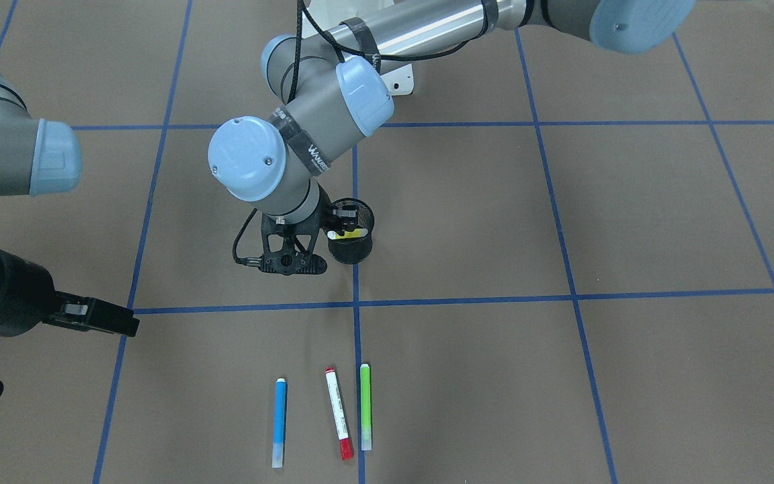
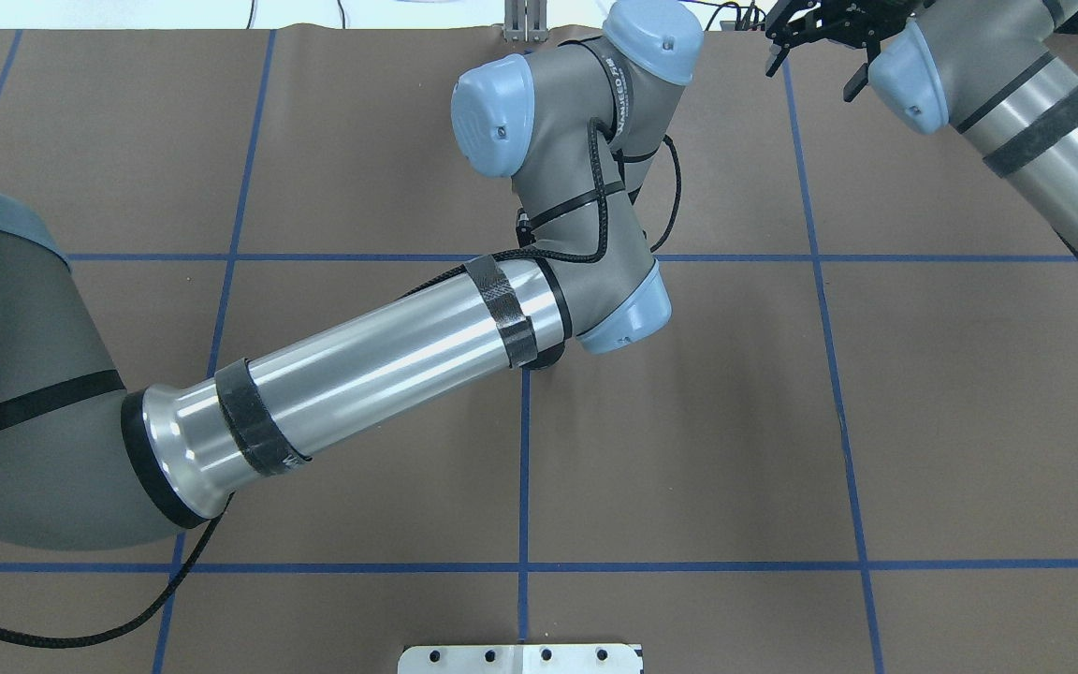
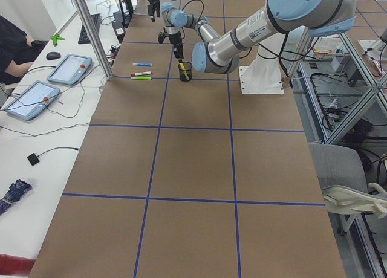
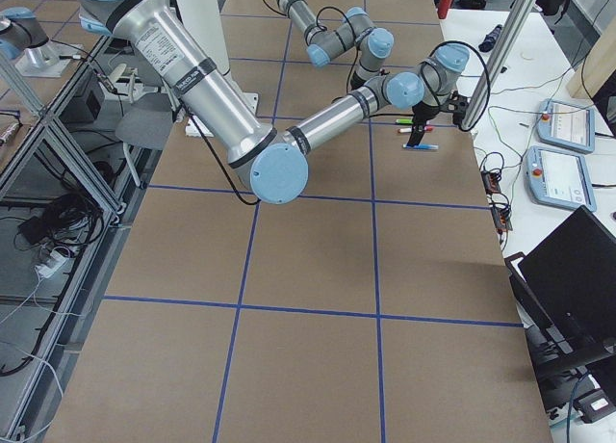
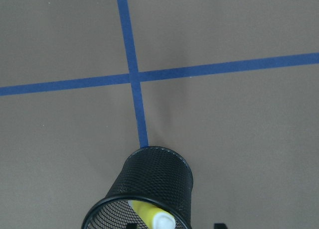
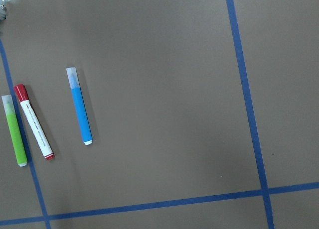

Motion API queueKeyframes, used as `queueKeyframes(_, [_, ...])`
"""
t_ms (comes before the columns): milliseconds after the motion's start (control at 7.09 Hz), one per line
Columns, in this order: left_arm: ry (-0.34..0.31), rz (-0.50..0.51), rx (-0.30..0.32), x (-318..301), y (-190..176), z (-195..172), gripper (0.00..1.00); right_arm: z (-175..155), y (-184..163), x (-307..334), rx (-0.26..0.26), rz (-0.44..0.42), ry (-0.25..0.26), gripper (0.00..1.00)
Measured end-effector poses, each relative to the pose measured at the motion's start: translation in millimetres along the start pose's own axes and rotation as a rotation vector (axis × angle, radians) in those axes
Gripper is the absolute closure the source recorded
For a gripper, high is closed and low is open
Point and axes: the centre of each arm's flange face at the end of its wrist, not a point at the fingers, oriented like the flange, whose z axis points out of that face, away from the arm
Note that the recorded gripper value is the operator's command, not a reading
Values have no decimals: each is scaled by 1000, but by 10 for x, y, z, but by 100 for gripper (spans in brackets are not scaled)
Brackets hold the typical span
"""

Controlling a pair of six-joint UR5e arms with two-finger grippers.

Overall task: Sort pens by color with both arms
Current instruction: 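Close the left gripper on the yellow highlighter in the cup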

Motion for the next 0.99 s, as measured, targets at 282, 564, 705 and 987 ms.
queueKeyframes(282, [-10, 0, 12, -18, -15, 13, 57, 16, 0, 25, -1, -13, 2, 0])
queueKeyframes(564, [-20, -1, 23, -33, -29, 24, 58, 18, 5, 32, -1, -17, 2, 0])
queueKeyframes(705, [-24, 0, 26, -33, -26, 41, 58, 17, 6, 32, 0, -18, 2, 0])
queueKeyframes(987, [-29, -2, 24, -20, 2, 94, 62, 11, 26, 48, 3, -21, 2, 0])
